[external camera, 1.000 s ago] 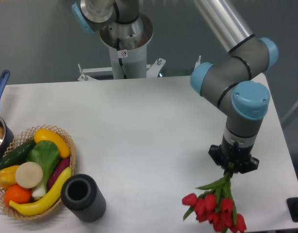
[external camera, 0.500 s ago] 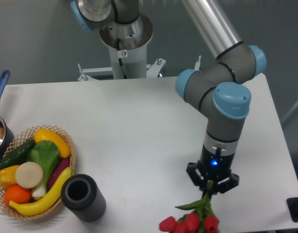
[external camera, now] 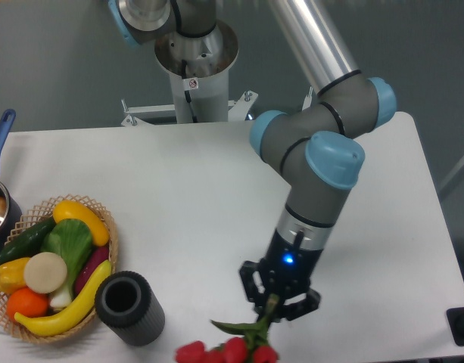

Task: Insert the flowers into the vase
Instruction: 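Carry the red tulip bunch in the gripper toward the dark grey vase, then lower the tulip stems into the vase opening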

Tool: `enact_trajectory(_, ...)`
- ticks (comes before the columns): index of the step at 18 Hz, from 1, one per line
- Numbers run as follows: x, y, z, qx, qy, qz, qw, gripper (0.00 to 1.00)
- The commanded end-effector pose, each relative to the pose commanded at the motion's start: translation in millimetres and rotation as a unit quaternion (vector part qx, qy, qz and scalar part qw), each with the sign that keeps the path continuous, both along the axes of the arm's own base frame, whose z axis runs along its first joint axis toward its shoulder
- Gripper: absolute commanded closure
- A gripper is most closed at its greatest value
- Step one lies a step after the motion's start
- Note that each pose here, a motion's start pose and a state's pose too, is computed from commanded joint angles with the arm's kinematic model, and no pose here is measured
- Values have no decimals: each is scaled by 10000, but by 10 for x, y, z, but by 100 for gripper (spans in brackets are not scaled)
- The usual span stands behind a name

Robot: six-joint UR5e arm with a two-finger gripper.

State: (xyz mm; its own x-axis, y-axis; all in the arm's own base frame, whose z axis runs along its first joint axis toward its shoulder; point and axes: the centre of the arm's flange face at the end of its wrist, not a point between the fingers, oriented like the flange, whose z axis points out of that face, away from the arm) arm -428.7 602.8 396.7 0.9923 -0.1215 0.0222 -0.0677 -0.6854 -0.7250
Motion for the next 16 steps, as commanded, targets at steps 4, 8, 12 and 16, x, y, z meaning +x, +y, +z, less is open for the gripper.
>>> enact_trajectory(4,159,103,148,527,-42,-278,9982,93)
enact_trajectory(8,228,130,222,849,-226,-439,9952,92)
enact_trajectory(12,372,202,283,1036,-526,-584,9915,92)
enact_trajectory(16,494,248,376,1324,-766,-833,9847,88)
